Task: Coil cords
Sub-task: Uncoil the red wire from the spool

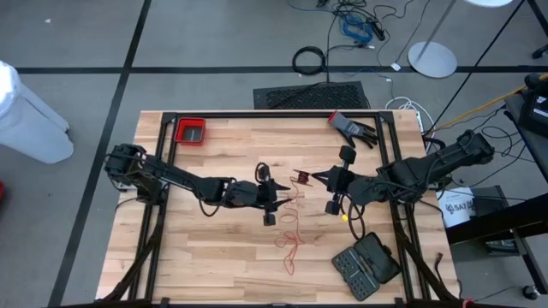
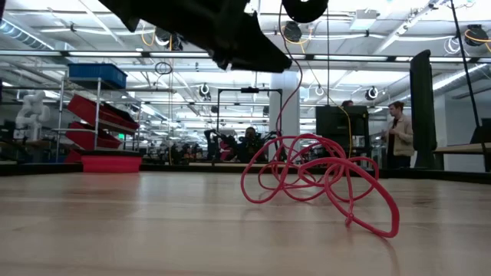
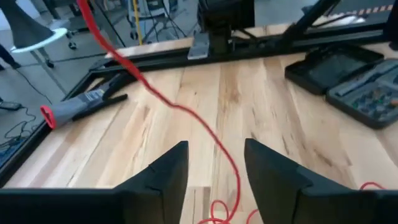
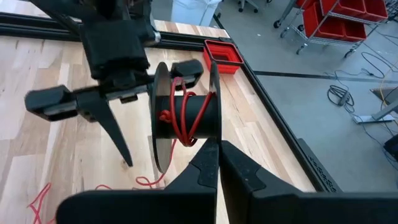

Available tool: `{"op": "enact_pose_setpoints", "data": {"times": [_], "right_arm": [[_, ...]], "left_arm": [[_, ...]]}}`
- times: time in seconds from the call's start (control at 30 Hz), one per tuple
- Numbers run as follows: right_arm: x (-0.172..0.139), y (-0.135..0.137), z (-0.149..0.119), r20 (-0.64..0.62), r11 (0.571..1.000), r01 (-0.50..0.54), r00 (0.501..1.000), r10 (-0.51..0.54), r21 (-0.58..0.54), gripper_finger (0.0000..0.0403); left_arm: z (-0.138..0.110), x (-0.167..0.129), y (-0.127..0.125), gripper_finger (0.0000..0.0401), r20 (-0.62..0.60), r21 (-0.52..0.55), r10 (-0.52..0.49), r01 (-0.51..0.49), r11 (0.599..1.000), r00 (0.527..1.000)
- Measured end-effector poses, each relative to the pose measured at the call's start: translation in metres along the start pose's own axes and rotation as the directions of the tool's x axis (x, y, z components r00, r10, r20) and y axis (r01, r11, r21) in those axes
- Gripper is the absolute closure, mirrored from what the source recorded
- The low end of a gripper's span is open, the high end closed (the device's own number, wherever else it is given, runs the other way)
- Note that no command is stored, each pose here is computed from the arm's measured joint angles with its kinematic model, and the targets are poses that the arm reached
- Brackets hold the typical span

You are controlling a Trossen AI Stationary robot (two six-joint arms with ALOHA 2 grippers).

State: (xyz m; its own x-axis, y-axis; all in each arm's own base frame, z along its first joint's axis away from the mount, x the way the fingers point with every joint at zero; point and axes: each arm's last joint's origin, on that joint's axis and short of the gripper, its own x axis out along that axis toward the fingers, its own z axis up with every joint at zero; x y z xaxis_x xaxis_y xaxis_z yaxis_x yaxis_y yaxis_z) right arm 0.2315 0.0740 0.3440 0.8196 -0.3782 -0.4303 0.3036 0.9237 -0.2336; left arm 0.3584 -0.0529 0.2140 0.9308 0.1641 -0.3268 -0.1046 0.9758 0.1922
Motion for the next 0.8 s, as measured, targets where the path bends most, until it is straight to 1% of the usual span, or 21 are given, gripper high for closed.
{"op": "enact_pose_setpoints", "data": {"times": [0.07, 0.23, 0.3, 0.37, 0.5, 0.67, 0.8], "right_arm": [[0.000, 0.000, 0.000, -0.001, 1.000, -0.007, 1.000, 0.007, 0.000, 0.0403], [0.000, 0.000, 0.000, -0.003, 1.000, -0.017, 1.000, 0.017, 0.000, 0.0403], [0.000, 0.000, 0.000, -0.003, 1.000, -0.016, 1.000, 0.016, -0.004, 0.0403], [0.000, 0.000, 0.000, -0.003, 1.000, -0.014, 1.000, 0.014, -0.003, 0.0403], [0.001, -0.001, 0.000, -0.004, 1.000, -0.010, 1.000, 0.010, -0.001, 0.0403], [0.001, -0.001, 0.000, -0.004, 1.000, -0.010, 1.000, 0.010, 0.000, 0.0403], [0.001, -0.001, 0.000, -0.004, 1.000, -0.011, 1.000, 0.011, 0.000, 0.0403]], "left_arm": [[-0.003, 0.003, 0.000, 0.0226, -0.005, -0.001, 0.004, -0.004, 1.000, 1.000], [-0.006, 0.006, 0.004, 0.0223, -0.019, -0.004, 0.074, -0.074, 0.997, 0.997], [-0.005, 0.007, 0.008, 0.0222, -0.004, -0.052, 0.082, -0.082, 0.995, 0.997], [-0.003, 0.008, 0.010, 0.0222, 0.017, -0.119, 0.066, -0.063, 0.991, 0.998], [0.004, 0.010, 0.015, 0.0222, 0.095, -0.199, -0.021, 0.040, 0.979, 0.995], [0.003, 0.012, 0.017, 0.0222, 0.103, -0.210, -0.034, 0.055, 0.976, 0.994], [0.000, 0.014, 0.016, 0.0223, 0.090, -0.192, -0.038, 0.055, 0.980, 0.995]]}}
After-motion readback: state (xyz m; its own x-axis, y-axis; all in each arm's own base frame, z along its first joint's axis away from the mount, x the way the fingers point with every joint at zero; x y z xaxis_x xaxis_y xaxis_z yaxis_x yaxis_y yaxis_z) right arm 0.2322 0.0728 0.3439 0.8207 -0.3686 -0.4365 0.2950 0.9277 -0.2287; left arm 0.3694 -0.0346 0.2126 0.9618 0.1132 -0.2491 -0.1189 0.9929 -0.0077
